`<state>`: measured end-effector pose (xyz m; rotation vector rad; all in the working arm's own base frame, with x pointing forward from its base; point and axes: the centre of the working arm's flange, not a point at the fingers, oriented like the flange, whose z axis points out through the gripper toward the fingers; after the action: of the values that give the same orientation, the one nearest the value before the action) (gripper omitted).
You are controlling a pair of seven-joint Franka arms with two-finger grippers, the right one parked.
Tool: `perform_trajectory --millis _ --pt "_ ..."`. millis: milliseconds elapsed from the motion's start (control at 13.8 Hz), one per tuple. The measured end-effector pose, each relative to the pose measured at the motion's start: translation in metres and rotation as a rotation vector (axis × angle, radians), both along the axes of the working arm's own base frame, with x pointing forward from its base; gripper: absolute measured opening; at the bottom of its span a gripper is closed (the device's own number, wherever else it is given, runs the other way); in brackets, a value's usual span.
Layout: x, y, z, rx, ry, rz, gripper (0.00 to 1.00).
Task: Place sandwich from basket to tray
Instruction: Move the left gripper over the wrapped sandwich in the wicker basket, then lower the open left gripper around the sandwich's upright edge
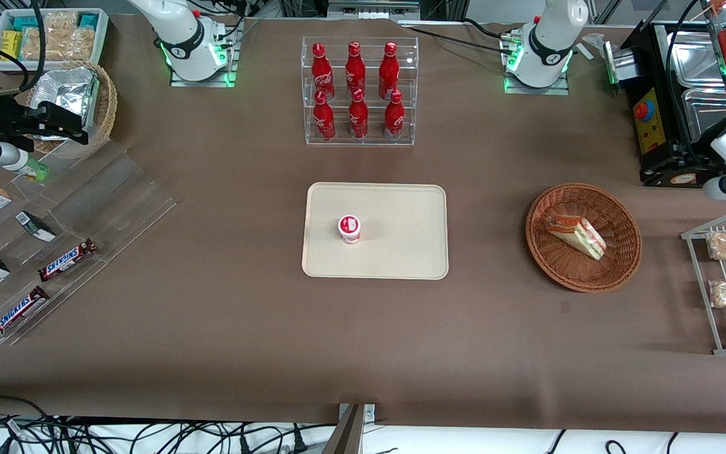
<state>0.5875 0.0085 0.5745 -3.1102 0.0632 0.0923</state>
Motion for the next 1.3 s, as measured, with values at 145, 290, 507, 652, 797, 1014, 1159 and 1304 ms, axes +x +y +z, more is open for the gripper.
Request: perform_trajectory --millis 145,290,507,652,797,1014,1159,1304 --pt "0.007 0.010 -0.027 0.010 0.008 0.062 1.00" --pt "0.011 0.016 -0.065 0.014 0.009 0.150 1.00" --pt "0.008 0.016 -0.109 0.023 0.012 0.303 1.00" --pt "0.005 0.016 -0.128 0.041 0.008 0.390 1.00" --pt "0.002 0.016 -0.146 0.053 -0.011 0.475 1.00" --pt "-0.004 0.013 -0.176 0.053 -0.037 0.596 1.00" --pt "-0.010 0.012 -0.196 0.048 -0.056 0.661 1.00" --pt "-0.017 0.011 -0.215 0.039 -0.082 0.732 1.00"
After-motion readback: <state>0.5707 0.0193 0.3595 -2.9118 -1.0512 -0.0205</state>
